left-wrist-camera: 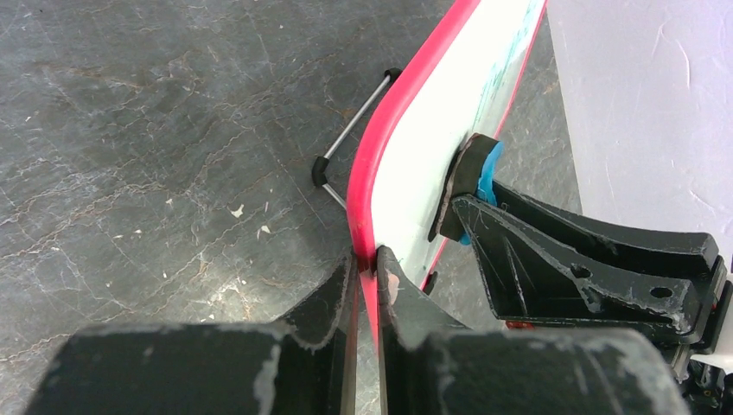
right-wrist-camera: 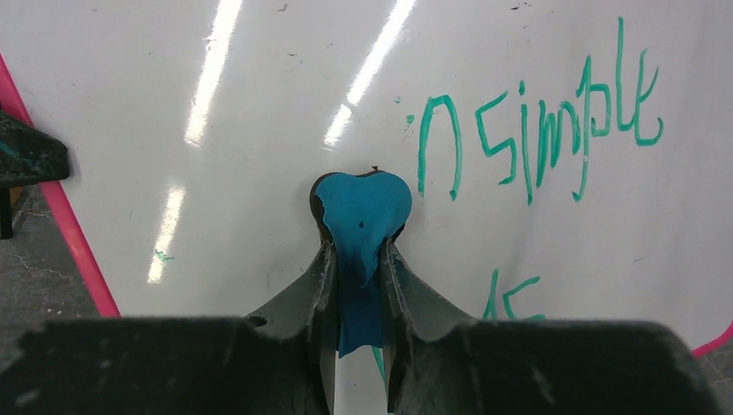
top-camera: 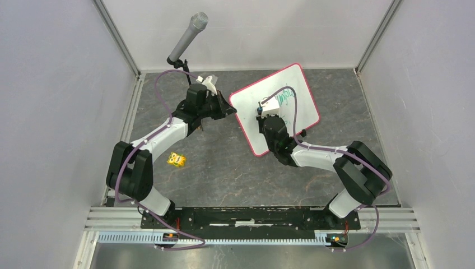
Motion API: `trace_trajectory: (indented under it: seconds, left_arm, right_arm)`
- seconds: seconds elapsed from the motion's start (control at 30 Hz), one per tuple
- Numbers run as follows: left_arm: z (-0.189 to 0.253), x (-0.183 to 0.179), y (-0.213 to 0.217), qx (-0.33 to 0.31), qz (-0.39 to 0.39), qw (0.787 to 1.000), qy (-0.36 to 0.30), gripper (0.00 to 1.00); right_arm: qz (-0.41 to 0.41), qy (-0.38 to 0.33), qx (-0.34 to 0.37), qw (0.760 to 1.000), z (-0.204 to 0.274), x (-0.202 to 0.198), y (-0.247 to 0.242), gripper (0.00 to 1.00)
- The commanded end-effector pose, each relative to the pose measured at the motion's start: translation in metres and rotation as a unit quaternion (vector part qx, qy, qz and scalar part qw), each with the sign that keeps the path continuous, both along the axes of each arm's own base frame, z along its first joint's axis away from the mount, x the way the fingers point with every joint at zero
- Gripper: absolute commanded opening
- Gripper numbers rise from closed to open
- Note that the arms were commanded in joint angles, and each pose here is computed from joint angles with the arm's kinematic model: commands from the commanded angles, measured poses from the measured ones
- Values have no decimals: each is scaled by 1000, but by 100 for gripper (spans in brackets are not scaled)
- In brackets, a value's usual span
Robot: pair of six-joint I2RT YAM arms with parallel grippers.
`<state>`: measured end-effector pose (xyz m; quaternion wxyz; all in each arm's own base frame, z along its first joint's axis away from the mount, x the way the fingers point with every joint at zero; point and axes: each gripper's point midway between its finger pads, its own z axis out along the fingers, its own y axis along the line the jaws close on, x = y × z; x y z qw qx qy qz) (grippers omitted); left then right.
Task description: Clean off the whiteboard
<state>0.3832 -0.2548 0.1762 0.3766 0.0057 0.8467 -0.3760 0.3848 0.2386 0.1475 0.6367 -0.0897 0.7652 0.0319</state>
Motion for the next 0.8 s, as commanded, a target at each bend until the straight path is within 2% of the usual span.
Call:
trace_trajectory:
  seconds: [0.0, 0.27, 0.47, 0.77]
  left_arm:
    - [46, -2, -12, -27, -27, 997, -60, 6]
    - [43, -2, -13, -26, -29, 998, -56, 6]
    - [43, -2, -14, -26, -30, 998, -56, 6]
    - [39, -2, -15, -21, -30, 998, -55, 6]
  right_arm:
    - [5, 19, -48, 999, -14, -14, 2, 16]
    - [118, 4, -42, 992, -3, -31, 83, 17]
    - [154, -26, -48, 987, 13, -36, 98, 17]
    - [165, -60, -41, 984, 33, -30, 105, 17]
